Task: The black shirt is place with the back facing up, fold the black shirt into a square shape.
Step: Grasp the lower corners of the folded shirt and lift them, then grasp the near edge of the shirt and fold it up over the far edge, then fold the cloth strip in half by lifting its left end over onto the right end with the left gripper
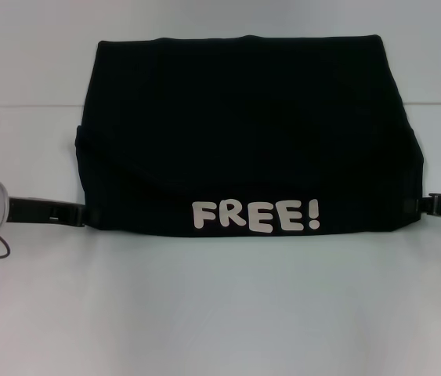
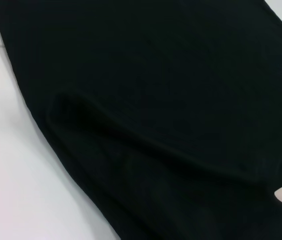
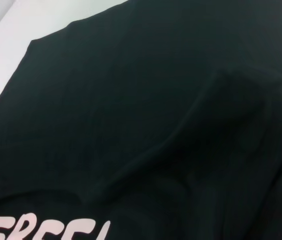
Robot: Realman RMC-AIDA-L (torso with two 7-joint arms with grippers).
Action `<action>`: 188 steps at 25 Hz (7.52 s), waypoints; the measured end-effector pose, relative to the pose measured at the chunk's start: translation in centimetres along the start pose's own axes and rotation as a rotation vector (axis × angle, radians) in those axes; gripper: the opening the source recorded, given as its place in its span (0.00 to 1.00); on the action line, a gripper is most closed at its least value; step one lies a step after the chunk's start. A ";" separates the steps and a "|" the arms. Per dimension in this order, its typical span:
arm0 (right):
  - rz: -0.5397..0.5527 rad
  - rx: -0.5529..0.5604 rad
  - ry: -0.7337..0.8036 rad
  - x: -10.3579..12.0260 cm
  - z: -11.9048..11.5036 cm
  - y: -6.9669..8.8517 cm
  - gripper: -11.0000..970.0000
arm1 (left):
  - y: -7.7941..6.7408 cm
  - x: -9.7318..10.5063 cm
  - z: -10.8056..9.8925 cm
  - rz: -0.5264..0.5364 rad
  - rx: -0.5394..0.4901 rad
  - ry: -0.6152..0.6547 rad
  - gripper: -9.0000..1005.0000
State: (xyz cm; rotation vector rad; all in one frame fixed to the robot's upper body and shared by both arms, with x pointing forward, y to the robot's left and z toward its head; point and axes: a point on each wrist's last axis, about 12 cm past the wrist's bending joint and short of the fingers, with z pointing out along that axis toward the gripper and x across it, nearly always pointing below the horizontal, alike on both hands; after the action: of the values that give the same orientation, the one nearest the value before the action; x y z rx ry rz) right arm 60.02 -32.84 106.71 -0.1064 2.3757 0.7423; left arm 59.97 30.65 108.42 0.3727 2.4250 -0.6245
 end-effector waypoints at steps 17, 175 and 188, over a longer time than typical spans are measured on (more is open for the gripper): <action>-0.069 -0.147 0.018 5.1 -5.3 -2.2 0.05 | -0.6 2.8 -3.5 -0.050 0.168 0.079 0.01; -0.472 -0.427 -0.014 -3.6 -1.7 6.3 0.95 | -0.6 -1.5 -4.5 -0.433 0.182 0.194 0.94; -0.585 -0.479 0.029 -4.0 -0.6 8.4 0.95 | 0.5 0.7 -3.2 -0.845 0.151 0.185 0.94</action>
State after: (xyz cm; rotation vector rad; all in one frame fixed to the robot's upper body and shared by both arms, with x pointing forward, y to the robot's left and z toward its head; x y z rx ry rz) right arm 60.76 -26.57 113.56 -0.9669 1.9809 0.9868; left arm 58.08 32.78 110.13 -0.6082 2.6689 -1.1641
